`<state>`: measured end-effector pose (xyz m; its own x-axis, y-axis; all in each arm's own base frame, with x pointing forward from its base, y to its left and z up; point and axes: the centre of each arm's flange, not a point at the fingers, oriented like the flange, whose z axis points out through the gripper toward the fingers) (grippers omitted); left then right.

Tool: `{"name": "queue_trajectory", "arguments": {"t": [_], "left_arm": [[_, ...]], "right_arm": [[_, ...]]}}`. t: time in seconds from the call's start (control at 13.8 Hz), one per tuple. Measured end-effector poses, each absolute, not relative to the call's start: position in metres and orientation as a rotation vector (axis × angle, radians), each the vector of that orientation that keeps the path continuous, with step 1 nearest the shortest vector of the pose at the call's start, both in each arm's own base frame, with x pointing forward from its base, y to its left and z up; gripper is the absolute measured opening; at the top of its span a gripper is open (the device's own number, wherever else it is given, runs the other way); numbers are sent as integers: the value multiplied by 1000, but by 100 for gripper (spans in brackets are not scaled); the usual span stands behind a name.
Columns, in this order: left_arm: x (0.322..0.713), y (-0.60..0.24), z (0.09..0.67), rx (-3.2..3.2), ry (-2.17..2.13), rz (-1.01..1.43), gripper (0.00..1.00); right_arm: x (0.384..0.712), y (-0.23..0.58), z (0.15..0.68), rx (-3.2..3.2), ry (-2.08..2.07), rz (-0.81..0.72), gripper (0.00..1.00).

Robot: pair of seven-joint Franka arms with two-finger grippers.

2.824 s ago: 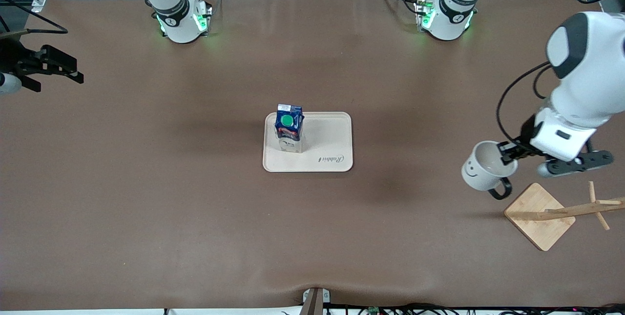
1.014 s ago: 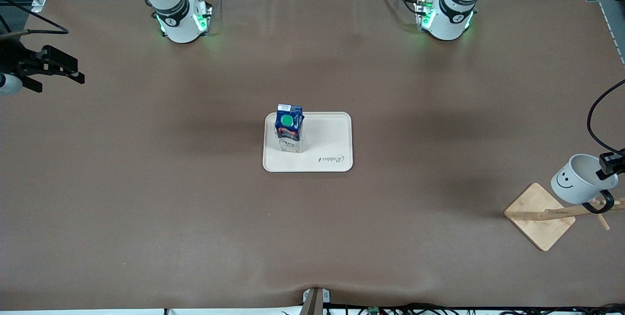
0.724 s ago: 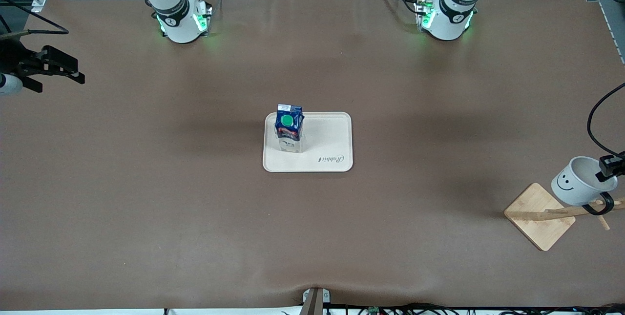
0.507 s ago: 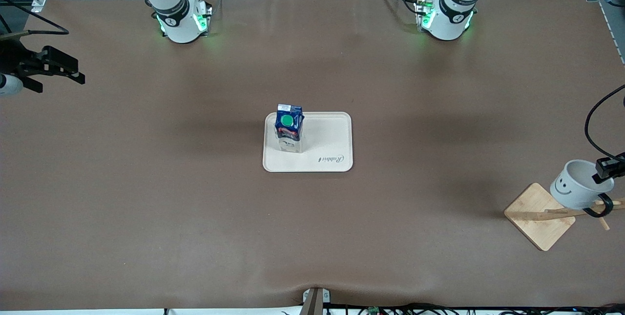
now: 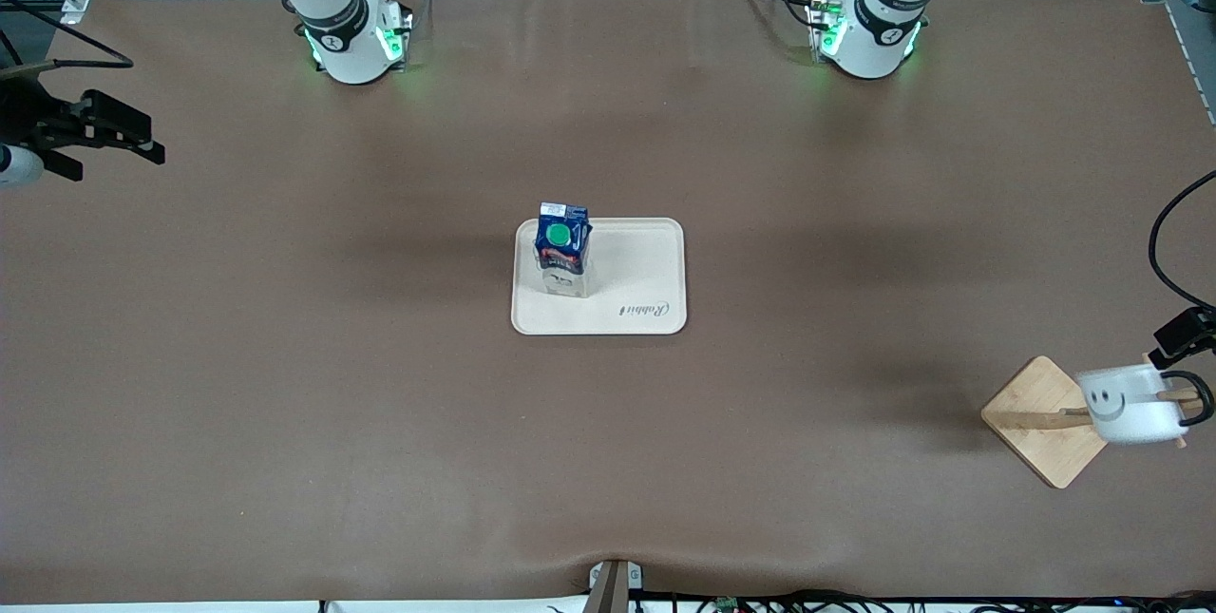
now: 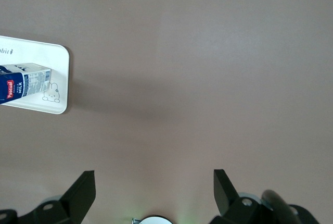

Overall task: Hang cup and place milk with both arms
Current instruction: 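Hook the mug handle onto the stand peg and open the left gripper, then raise the left gripper away while the right gripper reaches the milk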

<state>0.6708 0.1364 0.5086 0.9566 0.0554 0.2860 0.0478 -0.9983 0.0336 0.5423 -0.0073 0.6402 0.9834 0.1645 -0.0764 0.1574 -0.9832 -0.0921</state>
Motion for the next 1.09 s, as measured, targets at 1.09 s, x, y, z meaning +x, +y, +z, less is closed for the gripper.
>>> {"name": "queue_trajectory", "arguments": {"t": [1.09], "left_arm": [[597, 10, 606, 3127, 33, 34, 100]], "right_arm": [[607, -11, 518, -3009, -214, 334, 100]]}}
